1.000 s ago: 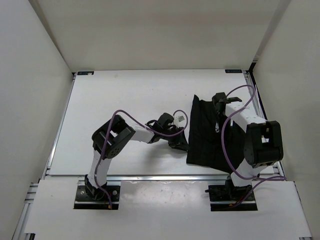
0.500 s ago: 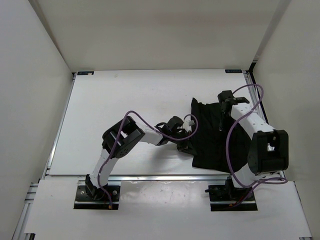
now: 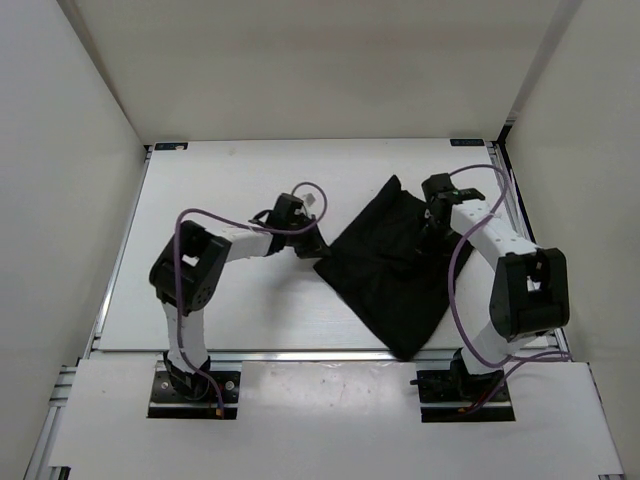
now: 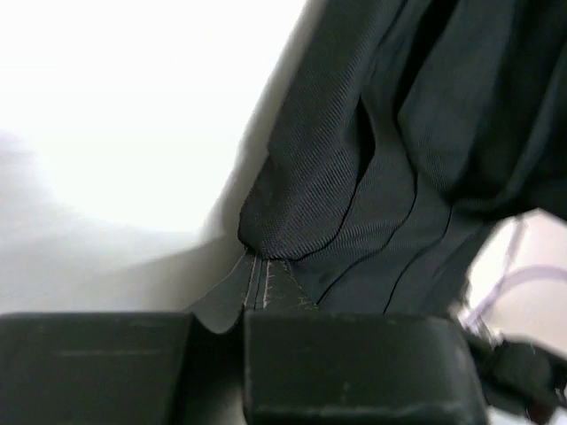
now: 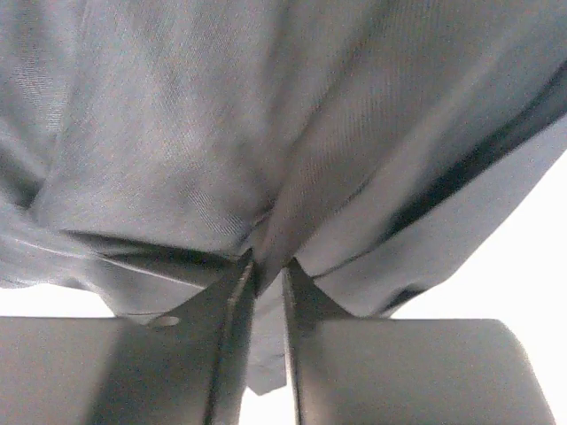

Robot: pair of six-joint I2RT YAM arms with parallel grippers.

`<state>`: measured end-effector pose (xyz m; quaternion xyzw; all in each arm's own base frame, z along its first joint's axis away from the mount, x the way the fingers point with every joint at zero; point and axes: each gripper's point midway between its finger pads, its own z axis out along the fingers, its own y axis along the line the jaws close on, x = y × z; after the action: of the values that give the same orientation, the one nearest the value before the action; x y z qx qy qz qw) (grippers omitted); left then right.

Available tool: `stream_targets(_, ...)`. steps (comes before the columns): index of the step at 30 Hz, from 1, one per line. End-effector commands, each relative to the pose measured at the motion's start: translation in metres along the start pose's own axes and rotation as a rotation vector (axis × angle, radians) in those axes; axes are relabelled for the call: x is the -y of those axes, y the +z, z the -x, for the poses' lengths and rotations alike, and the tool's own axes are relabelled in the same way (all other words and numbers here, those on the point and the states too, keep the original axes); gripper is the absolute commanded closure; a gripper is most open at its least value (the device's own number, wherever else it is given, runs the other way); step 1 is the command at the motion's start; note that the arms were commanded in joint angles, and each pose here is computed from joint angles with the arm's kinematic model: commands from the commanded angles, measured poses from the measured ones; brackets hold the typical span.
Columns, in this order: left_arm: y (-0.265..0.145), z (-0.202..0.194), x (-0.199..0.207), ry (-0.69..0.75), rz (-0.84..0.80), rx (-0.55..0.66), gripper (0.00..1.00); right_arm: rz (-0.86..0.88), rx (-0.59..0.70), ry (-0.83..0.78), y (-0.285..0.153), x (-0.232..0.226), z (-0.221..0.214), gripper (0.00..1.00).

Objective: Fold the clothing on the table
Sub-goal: Flatten the skirt out

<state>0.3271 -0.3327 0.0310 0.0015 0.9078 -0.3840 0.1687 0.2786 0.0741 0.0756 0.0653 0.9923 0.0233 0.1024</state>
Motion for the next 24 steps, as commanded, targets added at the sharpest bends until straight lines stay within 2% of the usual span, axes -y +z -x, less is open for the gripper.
stream_targets(1,-0.044,0.04,-0.039,0.026,0.208,0.132,1.0,0.055,0.031,-0.047,-0.004,-0.021,0.021,0.75)
stream_targets(4,-0.078,0.052,-0.054,-0.017,0.236,0.194,1.0,0.014,0.061,-0.097,-0.01,-0.03,0.035,0.66)
stream_targets(9,-0.114,0.042,-0.091,-0.095,0.304,0.237,1.0,0.029,0.01,-0.099,-0.024,-0.031,0.019,0.61)
stream_targets(12,-0.123,0.026,-0.105,-0.089,0.363,0.223,1.0,0.06,-0.066,-0.067,-0.025,-0.026,-0.008,0.61)
stream_targets(17,-0.122,-0.004,-0.105,-0.083,0.38,0.159,1.0,0.284,-0.262,-0.021,-0.016,-0.055,-0.071,0.59)
stream_targets(21,-0.122,-0.023,-0.097,-0.036,0.403,0.095,1.0,0.418,-0.337,-0.011,-0.013,-0.084,-0.091,0.57)
stream_targets(24,-0.12,-0.042,-0.095,-0.019,0.412,0.043,1.0,0.432,-0.359,-0.019,-0.01,-0.095,-0.098,0.57)
